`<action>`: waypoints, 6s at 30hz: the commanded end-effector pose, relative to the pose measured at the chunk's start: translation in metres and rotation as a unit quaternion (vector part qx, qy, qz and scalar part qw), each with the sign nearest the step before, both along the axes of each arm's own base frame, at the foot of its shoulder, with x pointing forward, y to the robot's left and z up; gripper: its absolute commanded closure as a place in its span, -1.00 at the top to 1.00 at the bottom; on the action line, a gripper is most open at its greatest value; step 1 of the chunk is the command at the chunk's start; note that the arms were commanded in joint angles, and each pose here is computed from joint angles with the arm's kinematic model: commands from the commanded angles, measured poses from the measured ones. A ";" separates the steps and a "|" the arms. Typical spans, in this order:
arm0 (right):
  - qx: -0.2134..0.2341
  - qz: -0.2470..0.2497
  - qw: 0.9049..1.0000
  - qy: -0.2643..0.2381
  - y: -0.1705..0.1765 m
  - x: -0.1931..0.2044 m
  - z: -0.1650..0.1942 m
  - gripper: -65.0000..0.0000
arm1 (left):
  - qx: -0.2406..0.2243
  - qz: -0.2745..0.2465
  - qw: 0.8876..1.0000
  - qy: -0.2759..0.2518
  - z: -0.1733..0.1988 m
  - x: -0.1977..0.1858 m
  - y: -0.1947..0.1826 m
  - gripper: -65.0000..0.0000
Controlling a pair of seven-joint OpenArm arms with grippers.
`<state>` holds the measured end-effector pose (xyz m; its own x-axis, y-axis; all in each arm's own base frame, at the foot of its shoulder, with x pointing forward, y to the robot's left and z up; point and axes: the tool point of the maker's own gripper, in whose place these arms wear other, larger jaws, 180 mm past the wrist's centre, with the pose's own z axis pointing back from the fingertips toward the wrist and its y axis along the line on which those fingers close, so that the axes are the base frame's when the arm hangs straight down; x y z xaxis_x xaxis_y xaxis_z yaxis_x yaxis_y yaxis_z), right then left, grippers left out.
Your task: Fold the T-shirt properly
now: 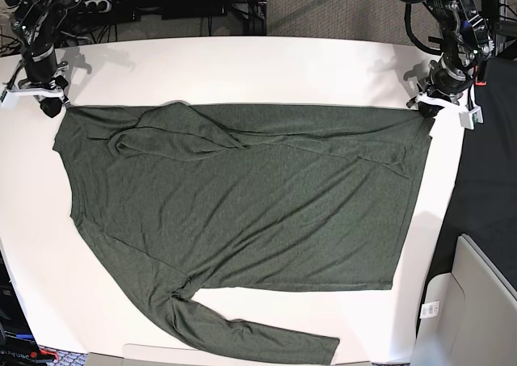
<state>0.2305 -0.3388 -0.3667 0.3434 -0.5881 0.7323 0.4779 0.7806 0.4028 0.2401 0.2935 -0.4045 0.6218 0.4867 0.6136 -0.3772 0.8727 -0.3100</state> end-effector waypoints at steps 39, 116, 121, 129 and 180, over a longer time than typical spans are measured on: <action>0.115 0.016 0.993 0.013 0.049 0.013 -0.041 -0.37 | 0.013 -0.028 0.999 -0.021 0.015 0.008 -0.014 -0.60; 0.089 -0.025 0.995 -0.033 0.013 0.017 0.001 -0.36 | 0.011 -0.026 0.999 -0.025 0.016 0.013 -0.013 -0.60; -0.027 0.005 0.999 -0.024 0.007 0.015 0.043 -0.36 | 0.003 -0.024 0.999 -0.026 0.014 0.013 -0.018 -0.60; -0.070 0.004 0.997 -0.031 0.005 0.016 0.064 -0.36 | 0.001 -0.024 0.999 -0.025 0.013 0.013 -0.020 -0.60; -0.008 -0.055 0.996 0.069 0.016 0.001 0.000 -0.05 | 0.002 -0.021 0.999 -0.024 0.013 0.011 -0.018 -0.60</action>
<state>0.2227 -0.3187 -0.3788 0.4005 -0.6368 0.6588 0.6272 0.7147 0.3096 0.2434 0.2694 -0.4035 0.6343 0.4746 0.6103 -0.3393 0.8802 -0.3318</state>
